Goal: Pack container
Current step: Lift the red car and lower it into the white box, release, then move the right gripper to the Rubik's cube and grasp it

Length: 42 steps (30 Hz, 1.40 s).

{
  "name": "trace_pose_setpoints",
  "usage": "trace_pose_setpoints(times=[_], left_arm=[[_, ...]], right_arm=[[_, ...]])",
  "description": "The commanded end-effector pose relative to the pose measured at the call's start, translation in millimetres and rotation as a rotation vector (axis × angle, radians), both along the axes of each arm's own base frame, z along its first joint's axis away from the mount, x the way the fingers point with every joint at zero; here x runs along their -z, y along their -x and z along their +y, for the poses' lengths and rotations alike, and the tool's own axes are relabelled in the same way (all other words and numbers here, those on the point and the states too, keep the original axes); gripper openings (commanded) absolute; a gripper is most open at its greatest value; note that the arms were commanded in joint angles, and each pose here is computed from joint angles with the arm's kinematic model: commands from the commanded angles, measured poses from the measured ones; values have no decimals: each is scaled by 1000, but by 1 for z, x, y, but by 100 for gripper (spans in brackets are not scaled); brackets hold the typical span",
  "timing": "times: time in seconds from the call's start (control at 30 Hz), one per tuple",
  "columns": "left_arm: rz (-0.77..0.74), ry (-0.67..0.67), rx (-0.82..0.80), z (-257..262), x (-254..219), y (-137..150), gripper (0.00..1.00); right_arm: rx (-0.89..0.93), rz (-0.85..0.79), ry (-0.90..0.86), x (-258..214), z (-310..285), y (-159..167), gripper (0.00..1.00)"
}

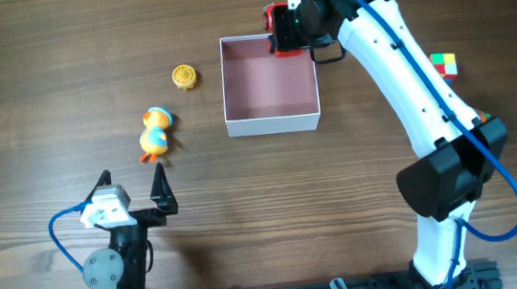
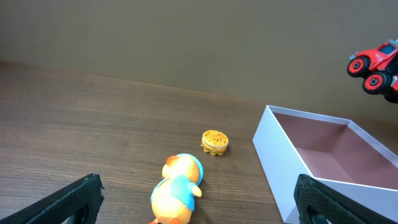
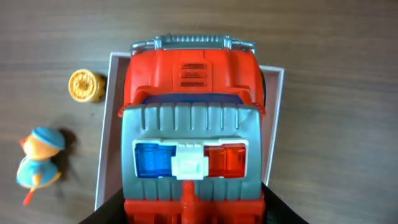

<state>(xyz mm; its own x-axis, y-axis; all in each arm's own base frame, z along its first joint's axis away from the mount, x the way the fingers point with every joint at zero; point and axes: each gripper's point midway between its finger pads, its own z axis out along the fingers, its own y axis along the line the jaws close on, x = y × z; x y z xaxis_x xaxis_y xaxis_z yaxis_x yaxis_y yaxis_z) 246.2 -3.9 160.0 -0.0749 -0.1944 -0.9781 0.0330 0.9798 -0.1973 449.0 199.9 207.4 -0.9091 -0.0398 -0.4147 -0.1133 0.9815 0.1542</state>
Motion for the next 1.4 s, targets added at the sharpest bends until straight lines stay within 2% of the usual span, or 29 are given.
trace_pose_setpoints(times=[0.0, 0.17, 0.4, 0.67, 0.87, 1.07, 1.2, 1.3, 1.37], left_arm=[[0, -12, -9, 2, 2, 0, 100], [0, -12, -9, 2, 2, 0, 100], [0, -12, -9, 2, 2, 0, 100], [0, -12, -9, 2, 2, 0, 100], [0, -12, -9, 2, 2, 0, 100], [0, -12, -9, 2, 2, 0, 100], [0, -12, -9, 2, 2, 0, 100], [0, -12, -9, 2, 2, 0, 100], [0, -12, -9, 2, 2, 0, 100]], right_arm=[[63, 7, 73, 23, -10, -11, 40], [61, 79, 106, 59, -8, -14, 40], [68, 89, 147, 78, -11, -21, 41], [58, 160, 161, 101, -10, -13, 41], [59, 190, 174, 109, -12, -9, 45], [52, 209, 161, 119, -8, -9, 55], [54, 200, 156, 118, -8, -12, 57], [57, 169, 144, 113, -8, -19, 69], [94, 114, 148, 93, -22, -32, 80]])
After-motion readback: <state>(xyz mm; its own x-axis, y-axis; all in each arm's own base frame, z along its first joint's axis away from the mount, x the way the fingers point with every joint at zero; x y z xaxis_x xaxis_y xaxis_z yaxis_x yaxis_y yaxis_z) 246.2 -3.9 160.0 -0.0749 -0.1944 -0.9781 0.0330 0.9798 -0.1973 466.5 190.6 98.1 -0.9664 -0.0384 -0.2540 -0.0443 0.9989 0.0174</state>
